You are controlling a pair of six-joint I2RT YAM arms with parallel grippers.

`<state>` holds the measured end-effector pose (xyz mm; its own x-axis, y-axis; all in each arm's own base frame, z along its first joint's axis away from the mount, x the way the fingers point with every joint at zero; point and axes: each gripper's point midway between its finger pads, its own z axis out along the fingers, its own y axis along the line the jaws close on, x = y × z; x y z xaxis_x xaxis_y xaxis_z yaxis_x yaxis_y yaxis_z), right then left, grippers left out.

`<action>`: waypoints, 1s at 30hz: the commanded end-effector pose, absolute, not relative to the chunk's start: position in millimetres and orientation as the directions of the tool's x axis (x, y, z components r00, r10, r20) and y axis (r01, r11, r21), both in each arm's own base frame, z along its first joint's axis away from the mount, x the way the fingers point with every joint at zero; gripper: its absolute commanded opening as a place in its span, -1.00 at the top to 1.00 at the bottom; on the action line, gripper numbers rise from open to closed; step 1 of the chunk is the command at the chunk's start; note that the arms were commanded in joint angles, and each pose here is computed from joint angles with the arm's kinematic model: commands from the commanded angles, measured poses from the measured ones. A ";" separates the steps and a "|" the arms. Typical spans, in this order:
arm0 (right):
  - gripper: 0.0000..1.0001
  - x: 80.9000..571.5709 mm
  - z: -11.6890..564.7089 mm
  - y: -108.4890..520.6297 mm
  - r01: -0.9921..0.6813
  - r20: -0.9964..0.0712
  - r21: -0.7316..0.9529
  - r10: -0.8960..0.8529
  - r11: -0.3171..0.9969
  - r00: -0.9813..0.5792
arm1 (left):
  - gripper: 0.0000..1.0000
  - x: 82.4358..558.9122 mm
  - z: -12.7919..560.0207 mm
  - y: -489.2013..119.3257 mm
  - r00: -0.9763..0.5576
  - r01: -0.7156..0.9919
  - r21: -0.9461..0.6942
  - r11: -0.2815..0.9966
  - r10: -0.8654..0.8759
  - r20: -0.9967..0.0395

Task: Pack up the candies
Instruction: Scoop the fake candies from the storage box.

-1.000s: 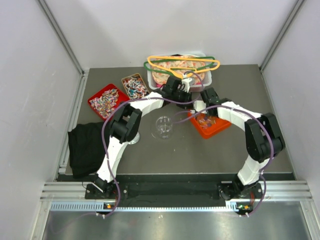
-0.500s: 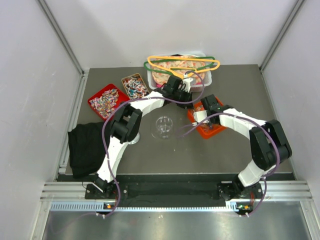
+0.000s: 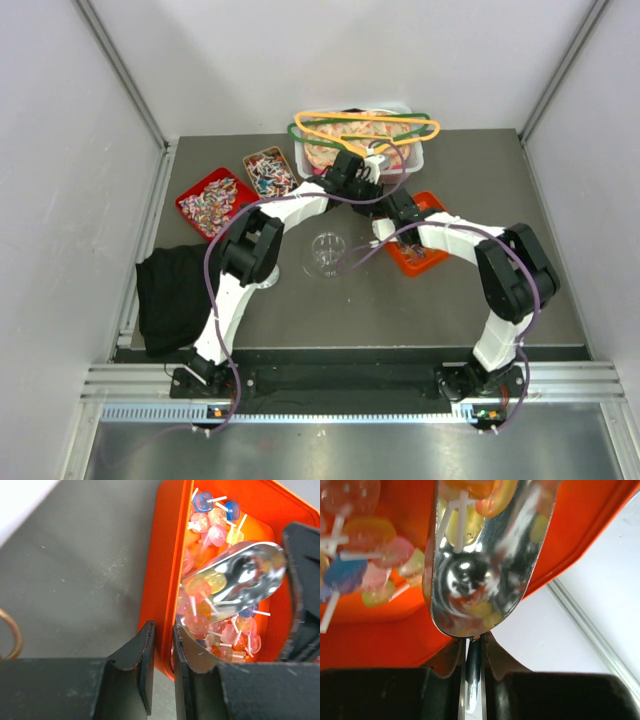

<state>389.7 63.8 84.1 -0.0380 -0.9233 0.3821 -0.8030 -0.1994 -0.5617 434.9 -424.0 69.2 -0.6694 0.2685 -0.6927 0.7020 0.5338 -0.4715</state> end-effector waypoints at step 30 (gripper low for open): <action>1.00 335.4 29.6 100.9 -0.853 -0.131 -0.427 -0.953 0.301 -0.271 | 0.88 442.2 115.6 -435.9 -0.636 0.724 -0.482 0.493 0.209 -0.743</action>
<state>361.5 95.5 44.8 -0.2531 -0.9664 -0.0449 -0.8033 0.2358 -0.5468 440.6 -416.8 69.2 -0.6777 0.2612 -0.6874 0.6898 0.5495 -0.4714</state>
